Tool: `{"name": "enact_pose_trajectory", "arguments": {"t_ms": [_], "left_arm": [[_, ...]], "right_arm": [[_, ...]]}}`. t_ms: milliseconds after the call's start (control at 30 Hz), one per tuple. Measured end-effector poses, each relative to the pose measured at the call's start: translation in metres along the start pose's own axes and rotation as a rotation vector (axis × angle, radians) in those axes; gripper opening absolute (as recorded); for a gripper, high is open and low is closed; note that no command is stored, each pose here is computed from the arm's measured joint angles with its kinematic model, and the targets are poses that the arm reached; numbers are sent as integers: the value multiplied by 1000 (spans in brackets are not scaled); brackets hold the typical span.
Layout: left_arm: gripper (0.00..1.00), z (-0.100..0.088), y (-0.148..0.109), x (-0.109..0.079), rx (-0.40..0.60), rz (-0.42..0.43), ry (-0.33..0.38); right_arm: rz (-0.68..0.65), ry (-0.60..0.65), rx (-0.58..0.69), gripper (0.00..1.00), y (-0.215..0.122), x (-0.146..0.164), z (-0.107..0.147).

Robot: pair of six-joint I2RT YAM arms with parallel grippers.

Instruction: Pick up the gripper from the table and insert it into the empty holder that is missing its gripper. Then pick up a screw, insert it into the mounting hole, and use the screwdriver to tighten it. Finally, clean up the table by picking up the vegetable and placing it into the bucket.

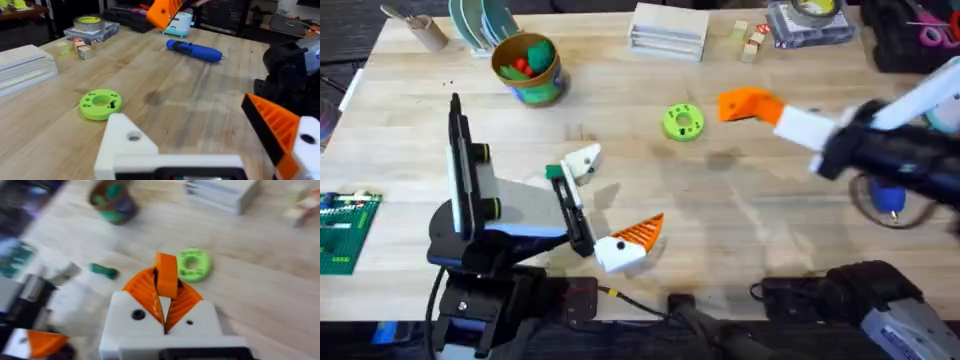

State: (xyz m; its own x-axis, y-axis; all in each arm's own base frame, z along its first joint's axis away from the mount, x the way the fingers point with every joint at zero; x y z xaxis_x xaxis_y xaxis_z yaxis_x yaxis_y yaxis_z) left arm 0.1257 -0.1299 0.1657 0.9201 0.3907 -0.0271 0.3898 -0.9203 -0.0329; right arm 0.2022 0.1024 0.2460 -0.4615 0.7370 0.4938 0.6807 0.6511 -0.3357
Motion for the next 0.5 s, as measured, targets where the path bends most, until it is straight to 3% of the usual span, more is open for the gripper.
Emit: {"name": "enact_pose_trajectory", "arguments": {"t_ms": [267, 500], "left_arm": [[993, 0, 0, 0, 0, 0, 0], [993, 0, 0, 0, 0, 0, 1]], "right_arm": [[-292, 333, -12, 12, 30, 8, 37], [-369, 508, 120, 12, 43, 23, 64]]}}
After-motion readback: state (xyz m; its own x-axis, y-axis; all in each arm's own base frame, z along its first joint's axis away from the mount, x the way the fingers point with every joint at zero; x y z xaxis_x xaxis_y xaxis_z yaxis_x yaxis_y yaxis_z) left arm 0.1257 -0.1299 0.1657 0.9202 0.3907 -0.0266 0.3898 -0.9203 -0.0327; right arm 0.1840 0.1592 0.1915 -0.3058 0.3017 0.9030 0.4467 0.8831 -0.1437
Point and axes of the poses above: each hand's point on the last joint's axis, 136 mm out from that joint toward the fingers, its own y axis out along the fingers, its own x axis along the line the jaws close on, z = x × y, the point moved 4 cm from there along -y, back along the fingers, and after that the axes turned 4 degrees about y, right-handed, at the moved point
